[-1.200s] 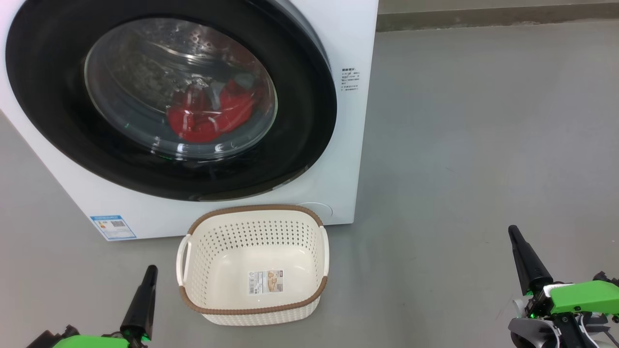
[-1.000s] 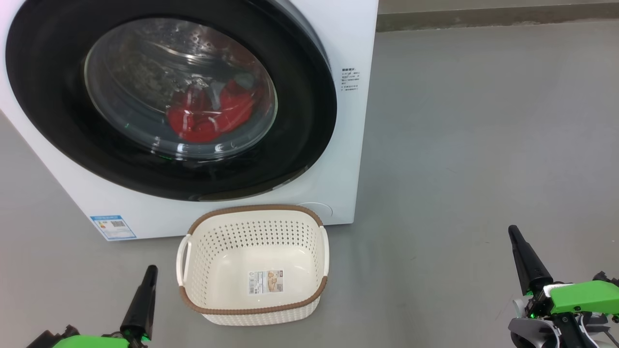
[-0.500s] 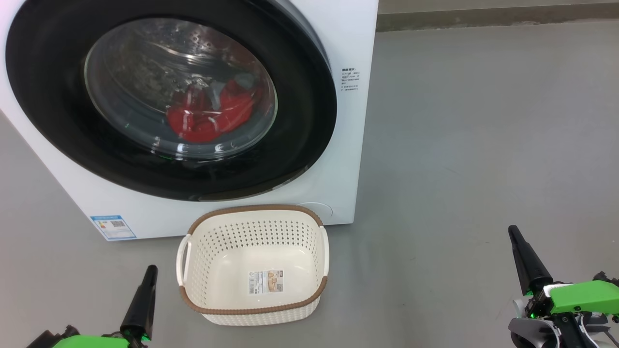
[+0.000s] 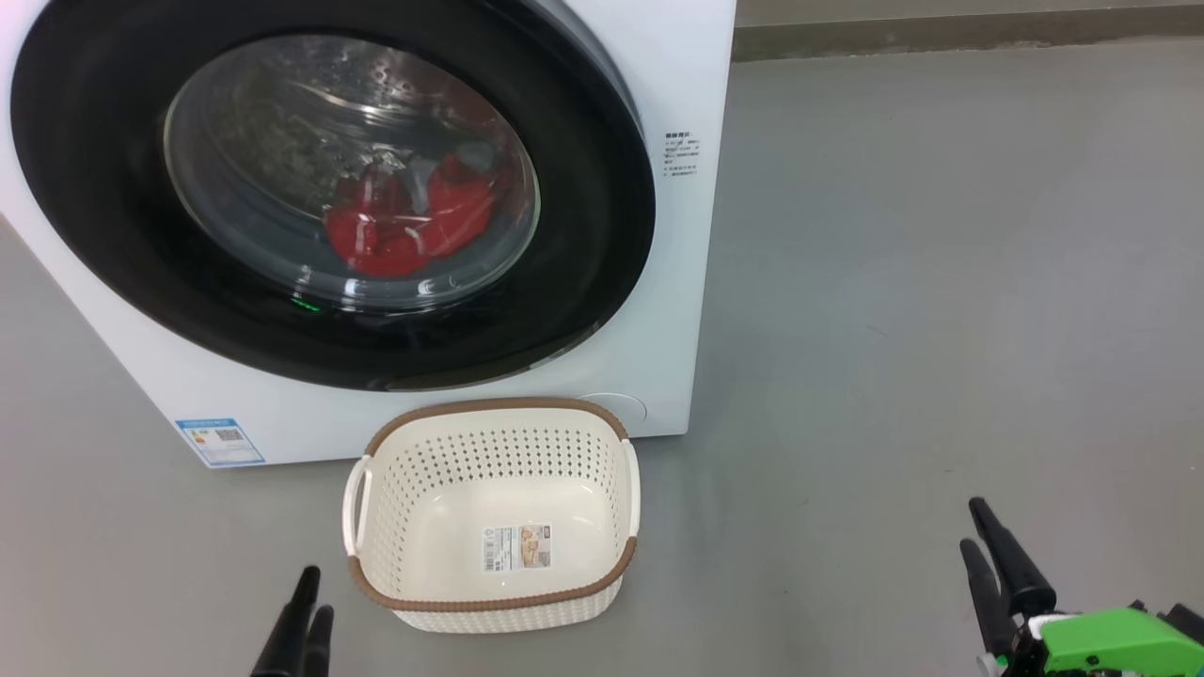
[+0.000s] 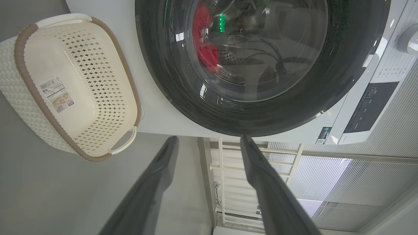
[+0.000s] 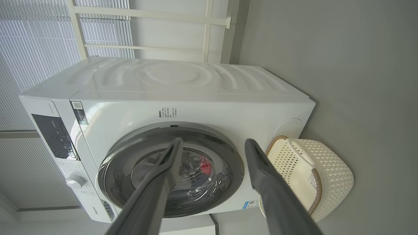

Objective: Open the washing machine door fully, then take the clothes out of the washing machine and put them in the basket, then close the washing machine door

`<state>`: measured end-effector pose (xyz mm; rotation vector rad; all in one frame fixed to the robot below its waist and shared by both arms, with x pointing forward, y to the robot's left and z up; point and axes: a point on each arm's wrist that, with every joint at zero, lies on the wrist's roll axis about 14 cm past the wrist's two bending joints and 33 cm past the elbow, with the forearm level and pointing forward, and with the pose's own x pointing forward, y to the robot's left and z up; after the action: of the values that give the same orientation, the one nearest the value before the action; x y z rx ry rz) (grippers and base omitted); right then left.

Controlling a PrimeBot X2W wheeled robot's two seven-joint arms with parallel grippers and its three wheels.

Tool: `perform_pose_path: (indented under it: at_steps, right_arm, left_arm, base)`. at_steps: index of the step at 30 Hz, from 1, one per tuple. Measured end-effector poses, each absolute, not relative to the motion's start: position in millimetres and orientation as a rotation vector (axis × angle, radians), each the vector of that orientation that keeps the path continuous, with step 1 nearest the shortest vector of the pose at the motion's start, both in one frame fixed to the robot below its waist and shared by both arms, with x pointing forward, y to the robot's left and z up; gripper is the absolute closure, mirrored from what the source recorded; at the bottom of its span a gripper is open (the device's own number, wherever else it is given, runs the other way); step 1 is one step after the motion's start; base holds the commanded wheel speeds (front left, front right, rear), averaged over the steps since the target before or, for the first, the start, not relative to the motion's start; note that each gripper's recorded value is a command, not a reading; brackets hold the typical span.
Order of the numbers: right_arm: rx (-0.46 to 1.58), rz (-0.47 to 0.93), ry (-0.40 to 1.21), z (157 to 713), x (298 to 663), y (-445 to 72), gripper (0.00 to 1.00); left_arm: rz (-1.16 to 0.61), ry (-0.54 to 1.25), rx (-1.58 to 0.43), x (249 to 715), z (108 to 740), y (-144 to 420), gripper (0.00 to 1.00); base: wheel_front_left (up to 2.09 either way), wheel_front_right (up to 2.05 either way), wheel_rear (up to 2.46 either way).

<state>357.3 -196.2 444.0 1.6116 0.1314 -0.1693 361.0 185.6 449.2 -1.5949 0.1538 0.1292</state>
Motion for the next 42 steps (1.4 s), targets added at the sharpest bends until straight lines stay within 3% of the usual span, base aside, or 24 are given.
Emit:
perform_pose_path:
  at_steps: [22,42]
  right_arm:
    - [1.525,-0.16,0.171,438.5,358.6,-178.2,0.0]
    - [1.225,-0.064,0.172,453.8,372.2,-162.7,0.0]
  left_arm:
    - [0.131,0.176,-1.463,361.5,444.2,176.6,0.0]
    - [0.07,0.139,-1.163,372.0,461.3,173.2,0.0]
  base:
    - [0.0,0.0,0.0]
    - [0.0,0.0,0.0]
